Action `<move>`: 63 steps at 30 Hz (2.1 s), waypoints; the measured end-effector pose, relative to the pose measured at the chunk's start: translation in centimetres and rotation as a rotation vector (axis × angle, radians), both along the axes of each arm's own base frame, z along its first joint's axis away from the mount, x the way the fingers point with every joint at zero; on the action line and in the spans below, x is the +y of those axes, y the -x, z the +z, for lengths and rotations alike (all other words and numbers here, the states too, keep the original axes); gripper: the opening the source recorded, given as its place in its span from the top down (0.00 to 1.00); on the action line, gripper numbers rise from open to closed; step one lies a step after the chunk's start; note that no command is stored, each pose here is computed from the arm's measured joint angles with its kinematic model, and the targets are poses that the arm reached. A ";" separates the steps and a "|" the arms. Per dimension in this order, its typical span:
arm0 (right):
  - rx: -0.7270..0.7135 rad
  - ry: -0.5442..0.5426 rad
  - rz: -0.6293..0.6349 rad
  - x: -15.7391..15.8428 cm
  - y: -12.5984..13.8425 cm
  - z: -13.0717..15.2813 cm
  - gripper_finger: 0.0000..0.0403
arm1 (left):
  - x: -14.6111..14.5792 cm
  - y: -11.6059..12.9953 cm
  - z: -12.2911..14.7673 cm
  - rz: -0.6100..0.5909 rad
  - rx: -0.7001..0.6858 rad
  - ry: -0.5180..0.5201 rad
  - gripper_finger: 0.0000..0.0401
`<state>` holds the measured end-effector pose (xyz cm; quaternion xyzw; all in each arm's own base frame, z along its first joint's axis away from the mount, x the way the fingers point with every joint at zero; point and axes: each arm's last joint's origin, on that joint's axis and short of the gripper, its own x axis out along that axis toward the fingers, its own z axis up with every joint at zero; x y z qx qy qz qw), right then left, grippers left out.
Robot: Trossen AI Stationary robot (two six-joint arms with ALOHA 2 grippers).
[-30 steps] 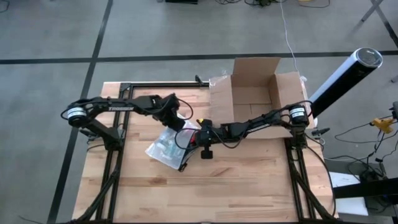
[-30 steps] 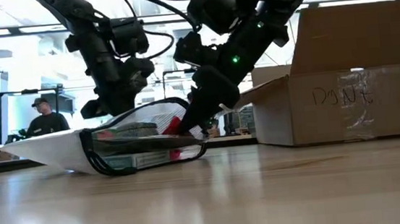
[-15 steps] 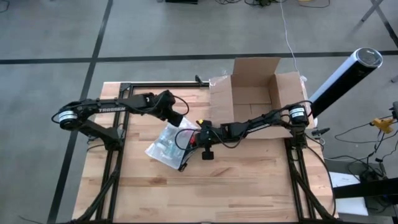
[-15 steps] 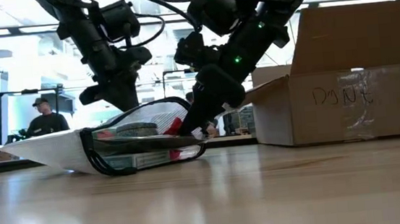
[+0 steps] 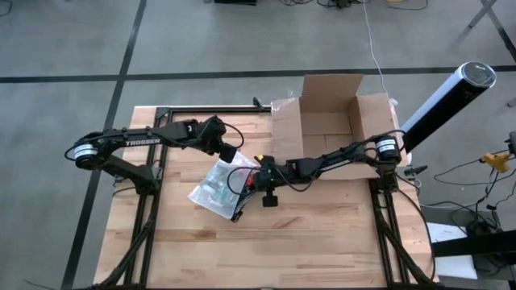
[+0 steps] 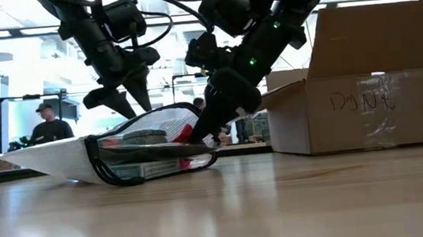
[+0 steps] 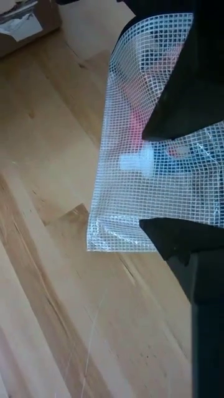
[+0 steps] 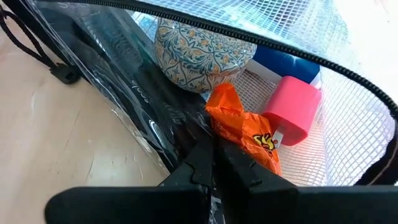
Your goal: Unpack boxes
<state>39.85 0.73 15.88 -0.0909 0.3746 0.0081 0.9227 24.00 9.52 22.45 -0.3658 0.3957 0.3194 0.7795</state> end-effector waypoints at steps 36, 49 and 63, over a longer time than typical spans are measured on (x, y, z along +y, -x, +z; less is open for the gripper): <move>0.033 0.000 0.000 0.0 1.0 2.1 1.00 | -0.1 0.3 0.7 0.011 -0.037 -0.007 0.52; 0.137 0.006 0.021 0.0 2.5 3.0 1.00 | -0.4 0.4 1.1 0.035 -0.061 0.007 0.54; 0.129 -0.018 0.044 0.1 2.6 2.7 1.00 | -0.7 0.3 1.1 0.026 -0.059 -0.002 0.50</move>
